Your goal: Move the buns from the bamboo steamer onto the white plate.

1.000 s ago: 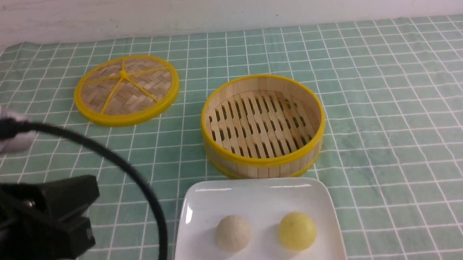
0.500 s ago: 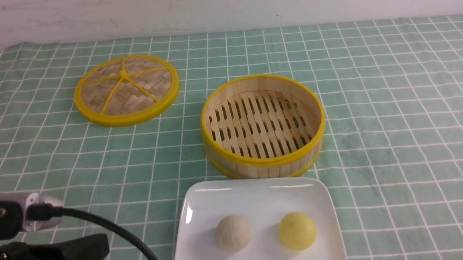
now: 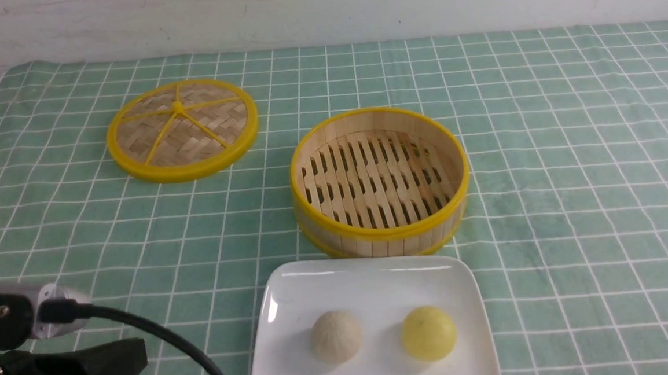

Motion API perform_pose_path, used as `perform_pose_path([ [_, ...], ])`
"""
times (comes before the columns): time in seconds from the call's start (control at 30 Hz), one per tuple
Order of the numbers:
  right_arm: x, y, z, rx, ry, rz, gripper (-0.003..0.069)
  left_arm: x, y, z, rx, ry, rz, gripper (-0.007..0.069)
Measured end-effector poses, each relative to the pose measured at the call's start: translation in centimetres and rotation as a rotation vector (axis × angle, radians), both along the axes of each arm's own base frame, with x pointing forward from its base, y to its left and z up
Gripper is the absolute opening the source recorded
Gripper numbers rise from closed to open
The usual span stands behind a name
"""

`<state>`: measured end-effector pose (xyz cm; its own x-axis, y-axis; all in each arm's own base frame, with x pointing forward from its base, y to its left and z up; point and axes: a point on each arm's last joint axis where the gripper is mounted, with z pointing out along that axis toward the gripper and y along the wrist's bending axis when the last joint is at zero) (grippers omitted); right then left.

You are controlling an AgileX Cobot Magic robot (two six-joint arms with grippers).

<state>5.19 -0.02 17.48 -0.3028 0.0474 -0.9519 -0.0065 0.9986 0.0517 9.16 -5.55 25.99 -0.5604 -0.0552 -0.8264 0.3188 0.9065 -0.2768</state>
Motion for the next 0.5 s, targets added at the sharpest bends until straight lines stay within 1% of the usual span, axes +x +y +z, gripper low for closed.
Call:
perform_pose_path([
  [0.13, 0.0, 0.0, 0.0, 0.000, 0.000, 0.000, 0.0071, 0.0, 1.4, 0.2, -0.021, -0.032, 0.113, 0.0047],
  [0.17, 0.0, 0.0, 0.0, 0.000, 0.000, 0.000, 0.0071, 0.0, 1.5, 0.2, -0.023, -0.037, 0.119, 0.0048],
  [0.23, 0.0, 0.0, 0.0, 0.000, 0.000, 0.000, 0.0076, -0.2, 2.7, -0.3, -0.015, -0.057, 0.208, 0.0051],
  [0.37, 0.0, 0.0, 0.0, 0.000, 0.000, 0.000, 0.0082, -1.6, 4.7, -2.6, 0.038, -0.106, 0.341, 0.0055],
  [0.5, 0.0, 0.0, 0.0, 0.000, 0.000, 0.000, 0.0083, -3.2, 5.8, -5.1, 0.073, -0.159, 0.431, 0.0060],
])
